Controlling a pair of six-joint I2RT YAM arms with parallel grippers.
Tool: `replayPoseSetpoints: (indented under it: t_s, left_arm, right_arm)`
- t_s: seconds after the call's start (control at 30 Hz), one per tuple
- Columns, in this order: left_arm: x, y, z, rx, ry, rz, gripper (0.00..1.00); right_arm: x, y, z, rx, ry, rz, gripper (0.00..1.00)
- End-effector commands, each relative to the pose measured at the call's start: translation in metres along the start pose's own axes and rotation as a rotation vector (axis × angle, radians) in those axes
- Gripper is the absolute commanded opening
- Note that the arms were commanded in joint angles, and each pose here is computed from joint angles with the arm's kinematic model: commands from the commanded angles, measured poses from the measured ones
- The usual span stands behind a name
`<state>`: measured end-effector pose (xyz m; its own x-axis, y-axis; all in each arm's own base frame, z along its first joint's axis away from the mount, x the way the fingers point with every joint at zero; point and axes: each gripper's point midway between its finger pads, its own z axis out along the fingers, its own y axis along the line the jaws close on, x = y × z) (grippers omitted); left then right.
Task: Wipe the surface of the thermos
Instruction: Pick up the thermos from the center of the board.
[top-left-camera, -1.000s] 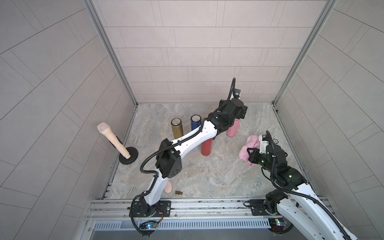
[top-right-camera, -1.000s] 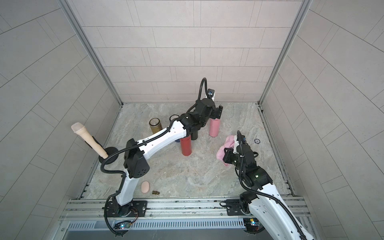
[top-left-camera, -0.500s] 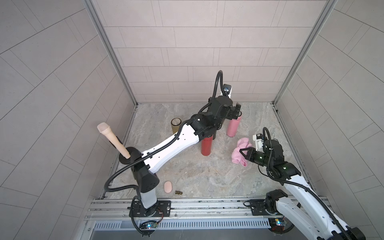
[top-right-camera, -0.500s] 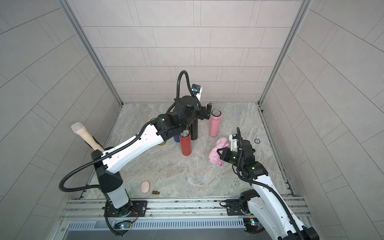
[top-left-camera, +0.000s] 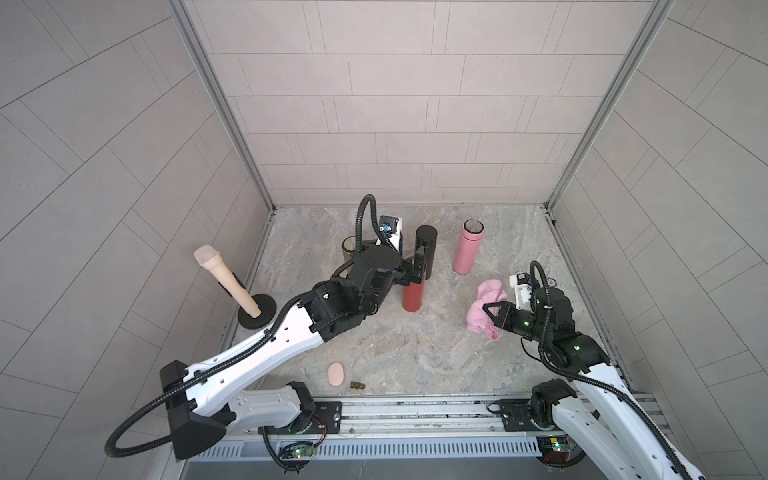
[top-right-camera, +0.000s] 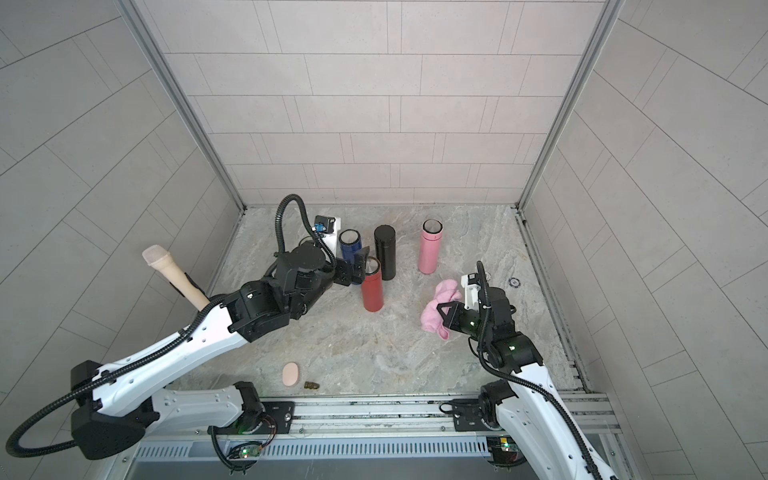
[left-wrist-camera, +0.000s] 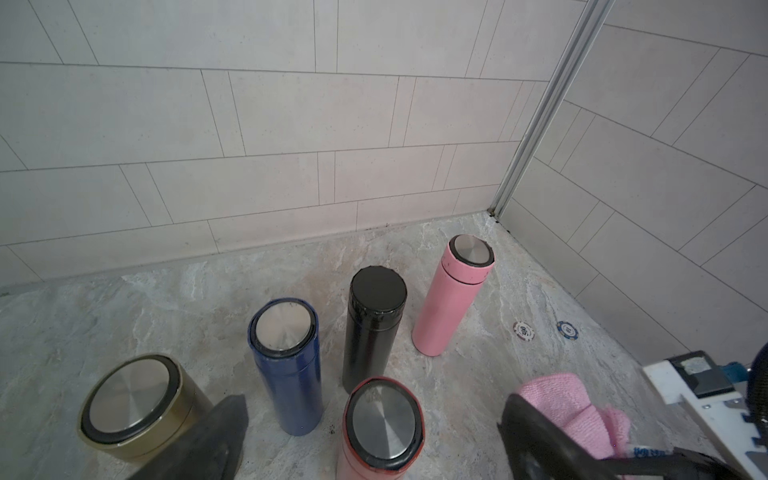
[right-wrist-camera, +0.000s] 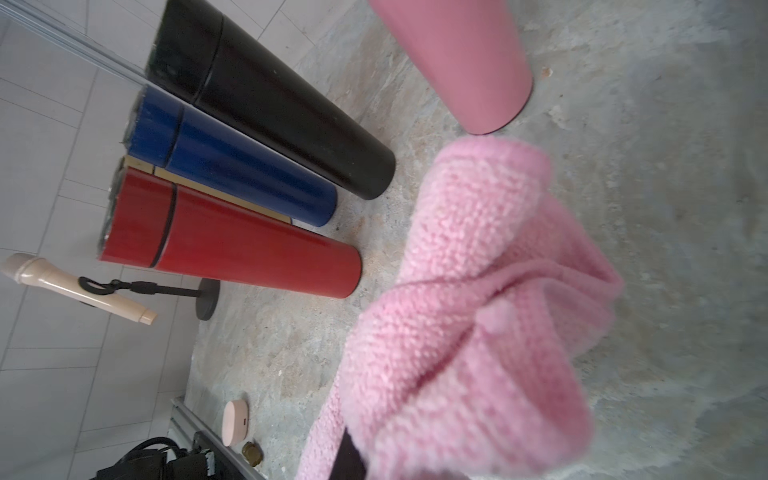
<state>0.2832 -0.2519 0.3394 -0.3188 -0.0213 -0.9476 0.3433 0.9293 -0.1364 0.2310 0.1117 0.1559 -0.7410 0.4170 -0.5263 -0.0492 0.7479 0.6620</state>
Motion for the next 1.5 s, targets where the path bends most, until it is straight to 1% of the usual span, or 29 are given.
replayPoseSetpoints:
  t_s: [0.0, 0.07, 0.17, 0.2, 0.27, 0.4, 0.47, 0.6, 0.73, 0.9, 1.1, 1.23, 1.37, 1.47]
  left_arm:
    - [0.013, 0.002, 0.007, 0.004, -0.048, -0.102, 1.00]
    - [0.018, 0.001, 0.012, -0.005, -0.040, -0.116, 1.00]
    - [0.024, -0.016, 0.019, 0.070, -0.014, -0.069, 1.00]
    - [0.027, -0.019, 0.022, 0.077, -0.009, -0.058, 1.00]
    - [0.033, -0.020, 0.029, 0.063, 0.007, -0.041, 1.00]
    - [0.048, -0.024, 0.046, 0.031, 0.079, 0.005, 1.00]
    - [0.054, -0.024, 0.051, 0.014, 0.100, 0.009, 1.00]
    - [0.062, -0.013, 0.059, -0.065, 0.117, 0.005, 0.98]
    - [0.072, -0.015, 0.066, -0.054, 0.142, -0.009, 0.97]
    - [0.082, -0.016, 0.076, -0.053, 0.163, -0.032, 0.96]
    - [0.094, -0.010, 0.092, -0.077, 0.181, -0.056, 0.93]
    - [0.102, -0.008, 0.101, -0.097, 0.181, -0.041, 0.92]
    - [0.110, -0.011, 0.108, -0.088, 0.182, -0.034, 0.86]
    - [0.120, -0.013, 0.112, -0.085, 0.205, -0.025, 0.82]
  right_arm:
    - [0.007, -0.020, 0.000, 0.087, 0.004, -0.016, 0.00]
    - [0.009, -0.023, 0.002, 0.092, 0.009, -0.009, 0.00]
    - [0.011, -0.026, 0.003, 0.105, 0.019, -0.008, 0.00]
    - [0.011, -0.027, 0.003, 0.109, 0.020, -0.010, 0.00]
    - [0.010, -0.027, 0.004, 0.110, 0.021, -0.009, 0.00]
    - [0.006, -0.024, 0.005, 0.104, 0.015, -0.011, 0.00]
    - [0.006, -0.024, 0.007, 0.108, 0.021, -0.008, 0.00]
    - [0.007, -0.025, 0.009, 0.115, 0.040, -0.004, 0.00]
    - [0.007, -0.026, 0.011, 0.122, 0.055, 0.002, 0.00]
    - [0.005, -0.026, 0.012, 0.125, 0.046, 0.000, 0.00]
    - [0.004, -0.025, 0.011, 0.123, 0.046, 0.001, 0.00]
    - [0.004, -0.024, 0.011, 0.119, 0.045, -0.001, 0.00]
    - [0.004, -0.024, 0.010, 0.115, 0.042, -0.001, 0.00]
    - [0.006, -0.023, 0.011, 0.105, 0.049, -0.002, 0.00]
